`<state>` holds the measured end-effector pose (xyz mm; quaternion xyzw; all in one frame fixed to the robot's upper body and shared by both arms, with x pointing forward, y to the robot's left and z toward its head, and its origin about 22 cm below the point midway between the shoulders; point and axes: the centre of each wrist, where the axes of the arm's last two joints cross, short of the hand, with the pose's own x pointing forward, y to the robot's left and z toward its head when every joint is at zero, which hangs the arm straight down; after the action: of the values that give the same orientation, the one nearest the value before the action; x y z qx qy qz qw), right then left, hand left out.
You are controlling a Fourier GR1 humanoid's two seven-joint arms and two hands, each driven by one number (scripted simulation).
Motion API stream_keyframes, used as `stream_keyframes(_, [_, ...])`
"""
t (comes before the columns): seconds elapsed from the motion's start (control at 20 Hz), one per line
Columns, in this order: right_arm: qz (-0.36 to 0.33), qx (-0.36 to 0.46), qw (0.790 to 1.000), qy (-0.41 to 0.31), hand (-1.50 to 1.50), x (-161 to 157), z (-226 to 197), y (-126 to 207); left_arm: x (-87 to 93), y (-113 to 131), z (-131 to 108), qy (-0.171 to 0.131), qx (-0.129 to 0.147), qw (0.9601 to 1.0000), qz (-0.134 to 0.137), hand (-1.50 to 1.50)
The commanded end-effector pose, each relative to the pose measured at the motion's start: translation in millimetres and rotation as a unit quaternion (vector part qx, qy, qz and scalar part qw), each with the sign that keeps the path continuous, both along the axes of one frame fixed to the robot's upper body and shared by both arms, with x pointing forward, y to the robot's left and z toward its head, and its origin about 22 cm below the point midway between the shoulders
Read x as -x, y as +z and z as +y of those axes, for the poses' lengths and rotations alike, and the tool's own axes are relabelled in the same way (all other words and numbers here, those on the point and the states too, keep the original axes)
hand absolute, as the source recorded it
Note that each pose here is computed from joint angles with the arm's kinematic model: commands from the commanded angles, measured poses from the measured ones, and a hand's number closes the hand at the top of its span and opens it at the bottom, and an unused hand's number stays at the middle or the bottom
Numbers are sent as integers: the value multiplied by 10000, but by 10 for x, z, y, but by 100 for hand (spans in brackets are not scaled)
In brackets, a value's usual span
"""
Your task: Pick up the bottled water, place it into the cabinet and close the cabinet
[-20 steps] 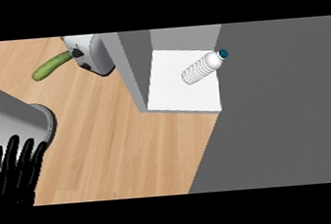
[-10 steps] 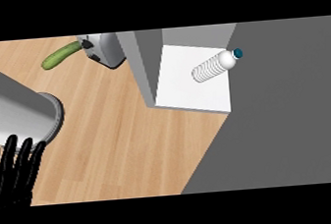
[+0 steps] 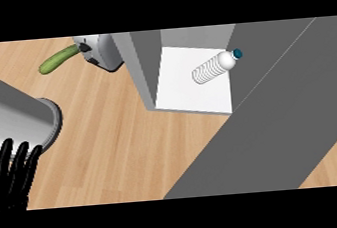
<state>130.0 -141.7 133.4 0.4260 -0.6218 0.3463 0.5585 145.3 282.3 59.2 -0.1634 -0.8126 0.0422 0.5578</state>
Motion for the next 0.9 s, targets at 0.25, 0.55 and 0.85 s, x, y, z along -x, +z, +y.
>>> stream_keyframes(0.25, [697, -666, 9690, -2276, 150, -470, -60, -112, 21, -6, 53, 83, 33, 10000, 3, -150])
stream_keyframes(0.55, [860, -628, 9500, -2936, 150, -1056, 97, -86, 14, -47, 35, -117, 37, 9999, 41, -150])
stream_keyframes(0.85, [1164, -618, 9326, -3360, 150, -1711, 357, 68, -52, 7, 64, -75, 184, 9998, -36, -150])
